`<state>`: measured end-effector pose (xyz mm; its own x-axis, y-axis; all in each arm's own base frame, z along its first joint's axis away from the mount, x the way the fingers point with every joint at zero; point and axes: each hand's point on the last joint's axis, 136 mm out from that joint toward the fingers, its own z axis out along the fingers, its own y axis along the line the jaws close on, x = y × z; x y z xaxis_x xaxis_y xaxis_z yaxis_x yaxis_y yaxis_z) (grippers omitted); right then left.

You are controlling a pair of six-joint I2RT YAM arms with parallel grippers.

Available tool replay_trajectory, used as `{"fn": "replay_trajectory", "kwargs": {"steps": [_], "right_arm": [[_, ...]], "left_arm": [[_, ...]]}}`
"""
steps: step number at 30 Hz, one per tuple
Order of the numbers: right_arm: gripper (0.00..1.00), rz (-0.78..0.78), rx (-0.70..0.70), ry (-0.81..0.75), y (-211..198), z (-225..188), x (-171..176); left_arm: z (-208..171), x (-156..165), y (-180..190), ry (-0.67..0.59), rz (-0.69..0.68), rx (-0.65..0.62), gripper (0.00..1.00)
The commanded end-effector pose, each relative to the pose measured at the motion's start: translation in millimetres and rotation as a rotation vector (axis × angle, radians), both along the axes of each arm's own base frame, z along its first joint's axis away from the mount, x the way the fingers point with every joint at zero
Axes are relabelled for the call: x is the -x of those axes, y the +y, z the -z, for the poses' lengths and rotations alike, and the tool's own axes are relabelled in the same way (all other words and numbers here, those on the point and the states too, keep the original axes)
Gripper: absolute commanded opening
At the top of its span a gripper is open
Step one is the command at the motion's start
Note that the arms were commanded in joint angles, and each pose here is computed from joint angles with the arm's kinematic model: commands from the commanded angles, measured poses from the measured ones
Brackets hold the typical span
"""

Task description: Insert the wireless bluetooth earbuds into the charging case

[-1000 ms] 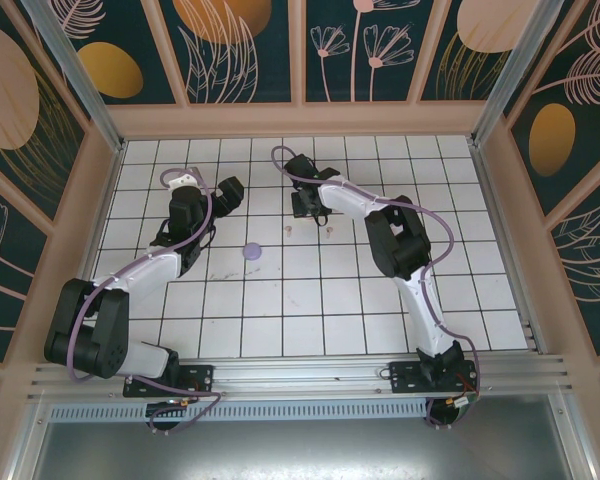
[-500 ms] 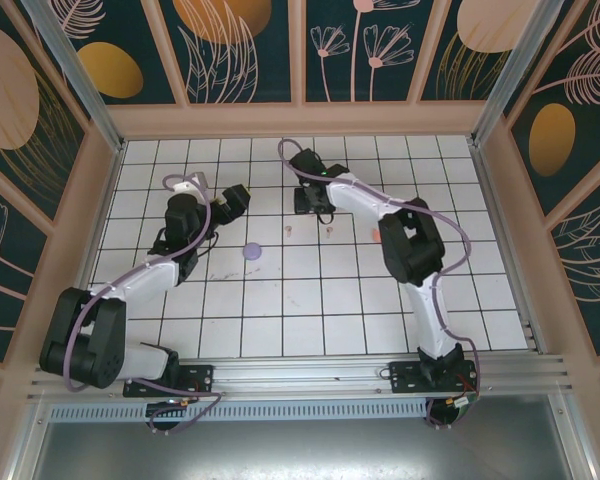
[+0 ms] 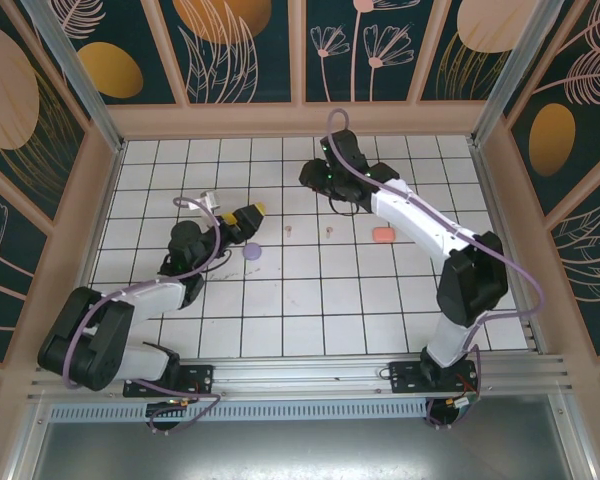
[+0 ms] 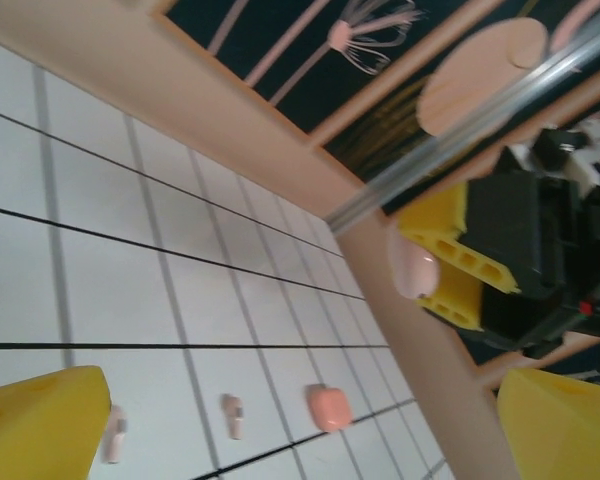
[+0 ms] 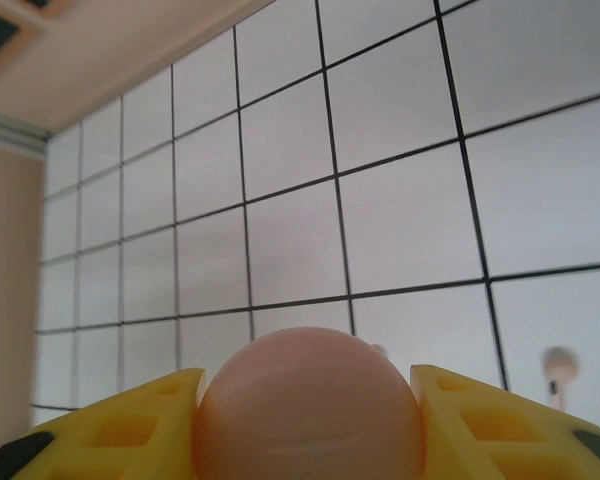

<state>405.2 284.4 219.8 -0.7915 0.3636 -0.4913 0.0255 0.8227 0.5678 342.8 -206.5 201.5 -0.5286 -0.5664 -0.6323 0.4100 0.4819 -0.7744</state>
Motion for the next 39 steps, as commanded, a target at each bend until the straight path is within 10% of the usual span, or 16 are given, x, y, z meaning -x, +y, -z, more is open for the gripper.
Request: {"fn": "replay_trajectory", "kwargs": {"steps": [1,15,26,39], "right_arm": [[0.31,0.091,-0.211,0.027,6,-22,9],[0.30,0.261,-0.397,0.143,16,-21,46],[0.29,0.229,-0.403,0.144,33,-27,50],[0.29,0.213,-0.403,0.146,39,-26,53]], "left_arm": [[-30,9,-21,-0.130,0.062,0.090,0.99],[-34,8,-64,-0.204,0.137,0.190,0.90],[-25,1,-83,-0.198,0.185,0.191,0.63],[-28,-4,-96,-0.201,0.203,0.204,0.65]]}}
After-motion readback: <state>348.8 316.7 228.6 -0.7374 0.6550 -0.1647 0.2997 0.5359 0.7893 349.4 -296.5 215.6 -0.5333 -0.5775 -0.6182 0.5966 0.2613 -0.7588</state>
